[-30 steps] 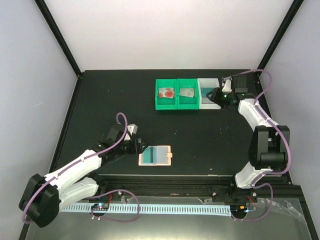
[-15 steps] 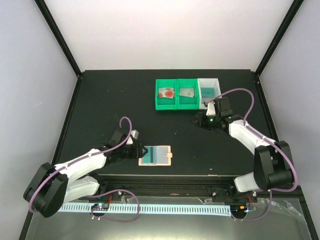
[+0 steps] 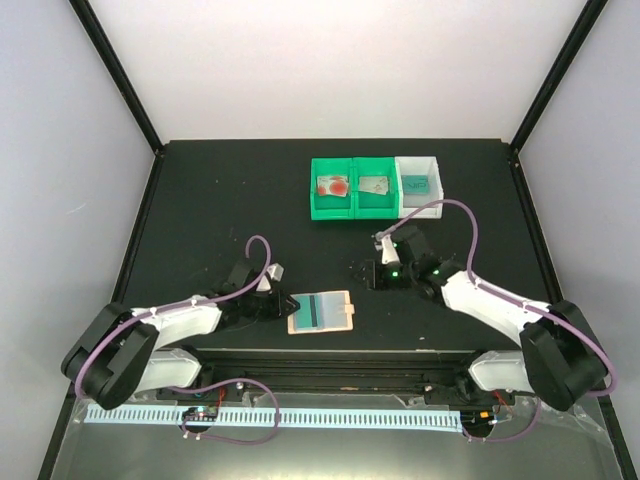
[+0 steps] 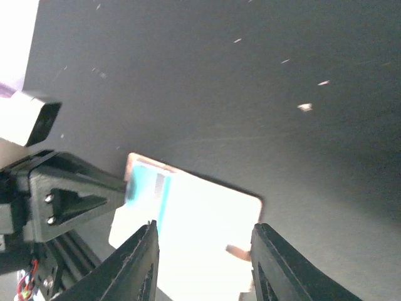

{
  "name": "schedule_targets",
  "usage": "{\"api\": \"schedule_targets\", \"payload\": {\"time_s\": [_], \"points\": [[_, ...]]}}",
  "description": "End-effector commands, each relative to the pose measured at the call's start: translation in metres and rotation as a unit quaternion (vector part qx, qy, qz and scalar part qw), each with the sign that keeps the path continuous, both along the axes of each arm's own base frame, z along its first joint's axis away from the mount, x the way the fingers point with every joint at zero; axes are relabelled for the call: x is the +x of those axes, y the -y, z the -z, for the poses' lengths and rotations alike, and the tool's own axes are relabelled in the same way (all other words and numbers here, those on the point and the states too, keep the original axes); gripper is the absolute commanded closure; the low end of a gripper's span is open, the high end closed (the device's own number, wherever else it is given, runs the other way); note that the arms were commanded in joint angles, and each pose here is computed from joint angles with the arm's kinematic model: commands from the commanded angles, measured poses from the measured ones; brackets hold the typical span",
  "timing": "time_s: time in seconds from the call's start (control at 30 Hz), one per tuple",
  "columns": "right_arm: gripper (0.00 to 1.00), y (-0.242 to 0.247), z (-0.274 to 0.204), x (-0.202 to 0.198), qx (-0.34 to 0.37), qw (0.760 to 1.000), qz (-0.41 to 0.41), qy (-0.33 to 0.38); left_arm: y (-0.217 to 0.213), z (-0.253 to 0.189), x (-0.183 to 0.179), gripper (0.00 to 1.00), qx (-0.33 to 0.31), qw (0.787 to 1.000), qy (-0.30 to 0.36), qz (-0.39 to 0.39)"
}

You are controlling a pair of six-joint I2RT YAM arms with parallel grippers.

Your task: Take the credit cards out of the card holder

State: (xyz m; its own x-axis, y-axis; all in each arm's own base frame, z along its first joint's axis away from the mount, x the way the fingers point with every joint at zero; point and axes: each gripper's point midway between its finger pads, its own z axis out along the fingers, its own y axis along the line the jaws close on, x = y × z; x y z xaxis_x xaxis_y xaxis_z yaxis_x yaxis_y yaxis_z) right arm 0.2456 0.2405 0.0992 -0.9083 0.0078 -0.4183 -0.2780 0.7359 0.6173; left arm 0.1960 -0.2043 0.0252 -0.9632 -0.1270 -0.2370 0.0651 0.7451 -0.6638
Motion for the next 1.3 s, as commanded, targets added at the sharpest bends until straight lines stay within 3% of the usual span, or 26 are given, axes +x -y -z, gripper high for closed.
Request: {"api": "schedule_targets", "payload": {"time_s": [0.0, 0.33, 0.67, 0.93, 1.27], "points": [[0.57, -0.025, -0.013, -0.008, 0.018, 0.999, -0.008, 0.026, 0.017, -0.008, -0.004, 0.77, -0.047, 0.999, -0.005, 0.011], [0.59, -0.078, -0.003, -0.047, 0.017, 0.998, -0.065, 0.020, 0.032, -0.014, -0.007, 0.81, -0.093, 0.995, -0.005, 0.023], [0.71, -0.091, 0.028, -0.059, -0.003, 0.996, -0.090, -0.003, 0.028, -0.035, -0.005, 0.75, -0.092, 0.994, 0.046, 0.031], [0.76, -0.095, 0.041, -0.063, -0.023, 0.995, -0.095, -0.012, 0.036, -0.026, -0.010, 0.93, -0.108, 0.992, 0.034, 0.052], [0.78, -0.087, 0.062, -0.064, -0.054, 0.995, -0.084, -0.027, 0.028, 0.006, -0.015, 0.98, -0.060, 0.997, -0.006, 0.041]]}}
